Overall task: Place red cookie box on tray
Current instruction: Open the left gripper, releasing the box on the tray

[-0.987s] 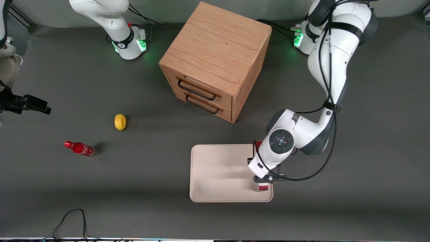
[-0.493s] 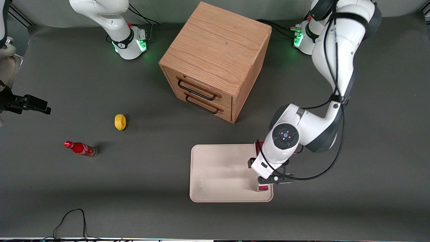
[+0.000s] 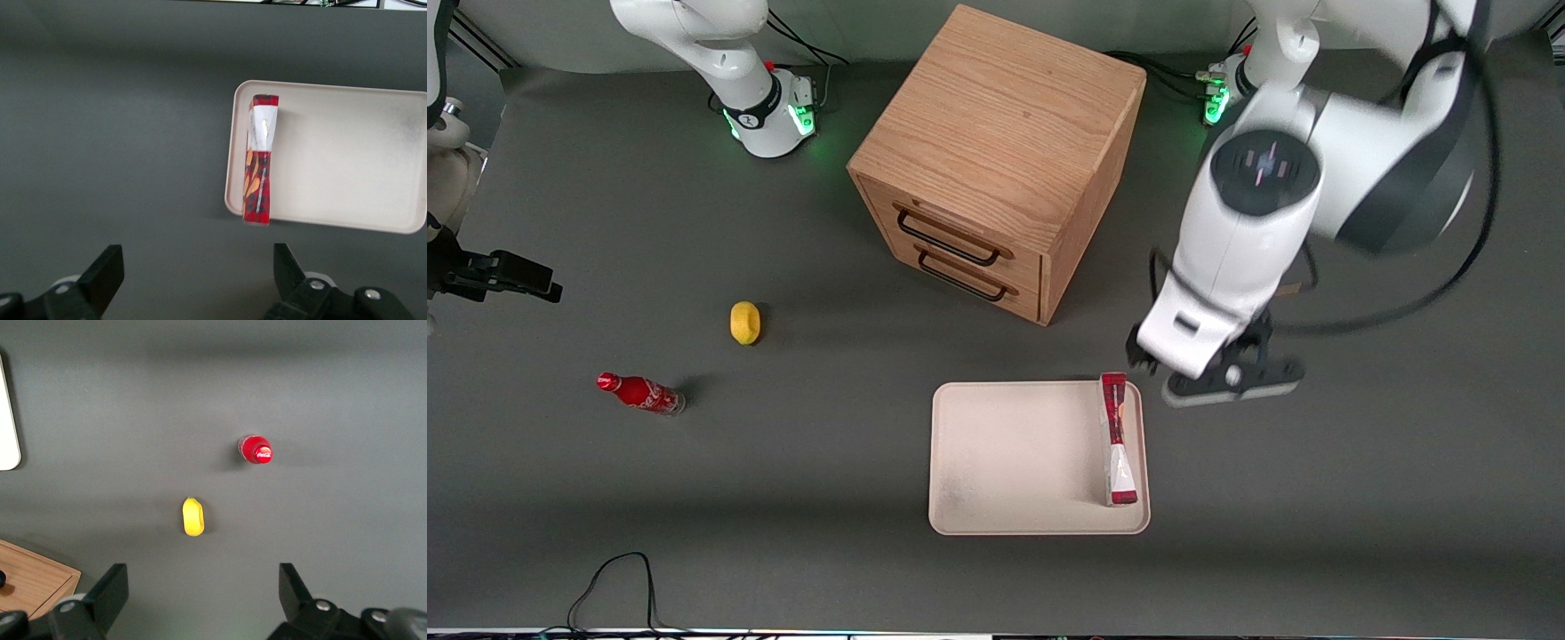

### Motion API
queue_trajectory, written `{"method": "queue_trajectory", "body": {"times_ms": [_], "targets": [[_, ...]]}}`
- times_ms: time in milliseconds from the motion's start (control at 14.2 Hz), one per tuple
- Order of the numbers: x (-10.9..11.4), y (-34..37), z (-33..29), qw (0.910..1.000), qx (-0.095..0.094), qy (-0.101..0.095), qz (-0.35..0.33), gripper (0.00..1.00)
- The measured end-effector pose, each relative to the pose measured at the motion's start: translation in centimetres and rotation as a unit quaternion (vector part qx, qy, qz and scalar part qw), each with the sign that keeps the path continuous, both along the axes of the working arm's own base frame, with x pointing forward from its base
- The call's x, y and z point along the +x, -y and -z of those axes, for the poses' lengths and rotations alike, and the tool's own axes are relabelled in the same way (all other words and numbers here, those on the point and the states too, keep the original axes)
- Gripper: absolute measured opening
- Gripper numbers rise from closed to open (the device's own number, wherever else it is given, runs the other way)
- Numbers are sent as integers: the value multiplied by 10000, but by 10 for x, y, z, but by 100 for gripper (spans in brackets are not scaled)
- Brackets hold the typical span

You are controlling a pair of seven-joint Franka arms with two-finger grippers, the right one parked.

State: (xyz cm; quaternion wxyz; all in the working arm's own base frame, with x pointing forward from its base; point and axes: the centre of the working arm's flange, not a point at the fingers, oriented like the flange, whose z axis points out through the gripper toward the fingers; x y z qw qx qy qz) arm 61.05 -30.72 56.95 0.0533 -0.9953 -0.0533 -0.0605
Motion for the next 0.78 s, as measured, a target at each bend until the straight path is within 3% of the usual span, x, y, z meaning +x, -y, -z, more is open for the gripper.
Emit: {"method": "queue_trajectory", "body": {"times_ms": [211,352,775], "targets": [[-24,-11,-43,9999,-97,-12,-80,100],[-23,-31,-50,9998,-115,-55,-155,100],[-7,-143,-39,9986,-171,-471,-178,100]]}}
